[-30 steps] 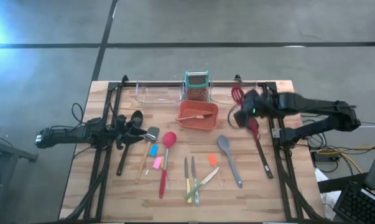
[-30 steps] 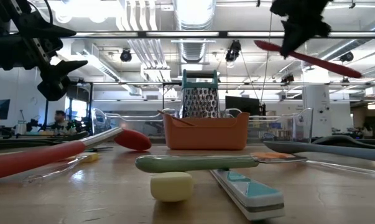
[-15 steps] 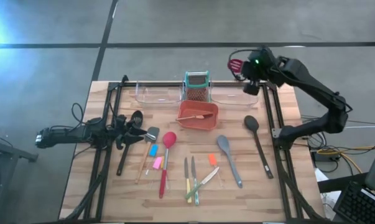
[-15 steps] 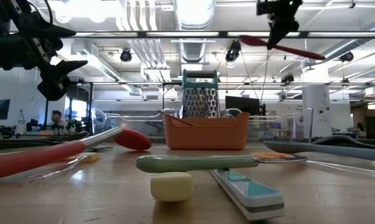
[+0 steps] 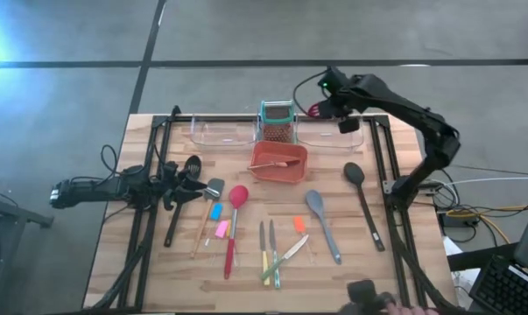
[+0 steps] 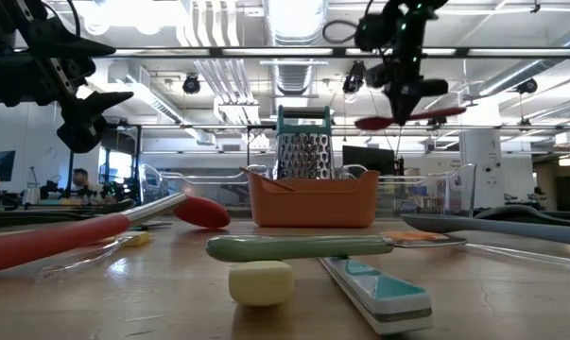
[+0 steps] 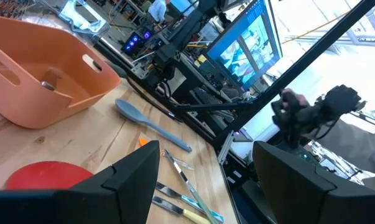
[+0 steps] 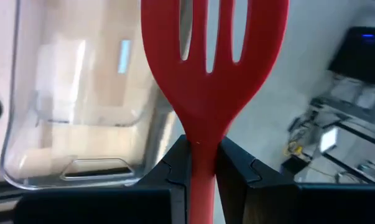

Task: Pick & Place Kitchen Items
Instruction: Put the right red serving spoon into the right transparent bin

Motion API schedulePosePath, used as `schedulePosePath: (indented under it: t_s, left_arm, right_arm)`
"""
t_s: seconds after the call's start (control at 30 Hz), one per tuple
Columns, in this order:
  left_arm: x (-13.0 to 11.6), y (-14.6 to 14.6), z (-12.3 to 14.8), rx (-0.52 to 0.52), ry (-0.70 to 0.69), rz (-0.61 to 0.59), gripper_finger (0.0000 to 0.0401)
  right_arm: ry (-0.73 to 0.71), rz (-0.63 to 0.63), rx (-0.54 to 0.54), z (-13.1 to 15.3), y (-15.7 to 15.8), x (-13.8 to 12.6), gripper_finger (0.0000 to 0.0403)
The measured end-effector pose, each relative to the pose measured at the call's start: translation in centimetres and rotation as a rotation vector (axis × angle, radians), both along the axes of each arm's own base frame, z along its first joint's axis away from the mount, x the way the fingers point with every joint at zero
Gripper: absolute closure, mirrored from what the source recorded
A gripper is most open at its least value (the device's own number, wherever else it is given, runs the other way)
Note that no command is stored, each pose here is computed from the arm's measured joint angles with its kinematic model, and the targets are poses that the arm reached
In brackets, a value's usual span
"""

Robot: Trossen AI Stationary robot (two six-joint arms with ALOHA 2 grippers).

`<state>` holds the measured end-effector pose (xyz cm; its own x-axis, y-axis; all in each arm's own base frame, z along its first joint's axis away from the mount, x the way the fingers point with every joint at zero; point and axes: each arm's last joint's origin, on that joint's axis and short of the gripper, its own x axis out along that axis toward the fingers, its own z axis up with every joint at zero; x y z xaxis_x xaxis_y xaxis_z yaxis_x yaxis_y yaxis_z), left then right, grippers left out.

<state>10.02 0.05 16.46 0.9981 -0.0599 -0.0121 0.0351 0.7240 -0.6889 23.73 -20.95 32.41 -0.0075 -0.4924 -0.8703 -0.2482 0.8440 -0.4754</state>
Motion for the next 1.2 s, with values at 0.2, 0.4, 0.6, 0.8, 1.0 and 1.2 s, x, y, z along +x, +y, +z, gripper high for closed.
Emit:
schedulePosePath:
  t_s: [0.2, 0.4, 0.6, 0.8, 1.0, 1.2]
  left_arm:
    - [0.0, 0.0, 0.0, 0.000, 0.001, 0.000, 0.0137]
    - [0.0, 0.0, 0.0, 0.000, 0.000, 0.000, 0.0137]
    - [0.0, 0.0, 0.0, 0.000, 0.000, 0.000, 0.0137]
    - [0.0, 0.0, 0.0, 0.000, 0.000, 0.000, 0.0137]
    - [0.0, 0.0, 0.0, 0.000, 0.001, 0.000, 0.0137]
    - [0.0, 0.0, 0.0, 0.000, 0.000, 0.000, 0.0137]
  right_arm:
    - [0.067, -0.031, 0.063, -2.5, -0.9, 1.1, 0.0367]
    - [0.111, -0.027, 0.100, -4.4, -1.4, 2.2, 0.0367]
    - [0.191, 0.001, 0.110, -6.2, -1.4, 3.3, 0.0367]
    - [0.187, 0.008, 0.127, -6.8, -1.4, 3.8, 0.0367]
    - [0.178, 0.024, 0.144, -7.2, -1.3, 4.2, 0.0367]
    - [0.175, 0.030, 0.190, -8.0, -1.1, 4.1, 0.0367]
